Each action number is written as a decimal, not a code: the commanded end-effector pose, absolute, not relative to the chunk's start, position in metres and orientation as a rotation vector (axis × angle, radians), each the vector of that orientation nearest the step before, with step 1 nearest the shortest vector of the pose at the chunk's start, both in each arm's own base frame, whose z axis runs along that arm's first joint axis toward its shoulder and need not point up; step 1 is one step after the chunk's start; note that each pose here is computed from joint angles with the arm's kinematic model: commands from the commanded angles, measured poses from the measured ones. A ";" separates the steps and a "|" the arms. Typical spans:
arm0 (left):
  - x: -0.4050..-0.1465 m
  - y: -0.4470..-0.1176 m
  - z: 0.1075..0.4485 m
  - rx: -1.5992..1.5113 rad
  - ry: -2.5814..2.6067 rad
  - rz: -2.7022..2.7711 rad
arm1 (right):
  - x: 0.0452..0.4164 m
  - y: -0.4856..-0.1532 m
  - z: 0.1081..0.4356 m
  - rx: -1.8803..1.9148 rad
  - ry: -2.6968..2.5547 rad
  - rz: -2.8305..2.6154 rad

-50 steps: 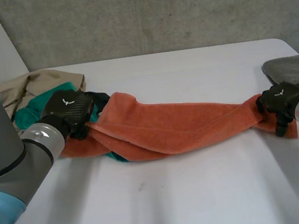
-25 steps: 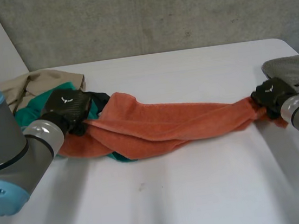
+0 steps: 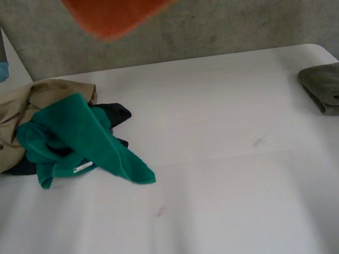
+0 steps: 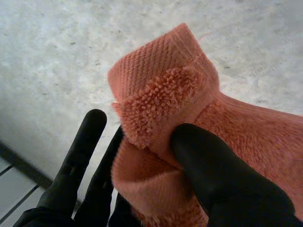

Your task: Fold the laundry.

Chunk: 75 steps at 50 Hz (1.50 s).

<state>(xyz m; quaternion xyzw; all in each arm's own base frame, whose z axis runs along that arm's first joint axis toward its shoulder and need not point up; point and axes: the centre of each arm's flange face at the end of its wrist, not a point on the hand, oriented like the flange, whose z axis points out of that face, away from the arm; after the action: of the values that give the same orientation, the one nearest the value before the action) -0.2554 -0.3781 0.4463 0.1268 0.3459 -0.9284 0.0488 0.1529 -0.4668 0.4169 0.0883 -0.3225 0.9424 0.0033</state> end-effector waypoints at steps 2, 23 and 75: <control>-0.265 -0.369 0.354 0.618 1.422 -2.690 | 0.174 -0.464 0.334 0.539 -1.604 2.767; -0.260 -0.294 0.163 1.012 2.091 -2.080 | 0.158 -0.384 0.138 0.948 -2.525 1.657; -0.219 -0.209 0.389 0.879 1.835 -2.349 | 0.144 -0.308 0.374 0.981 -1.891 2.027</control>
<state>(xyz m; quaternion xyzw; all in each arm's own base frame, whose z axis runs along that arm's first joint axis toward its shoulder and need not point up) -0.2312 -0.2320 0.3417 0.2811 0.5937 -0.7540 0.0106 0.1529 -0.3281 0.3449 0.3041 -0.6280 0.7128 0.0709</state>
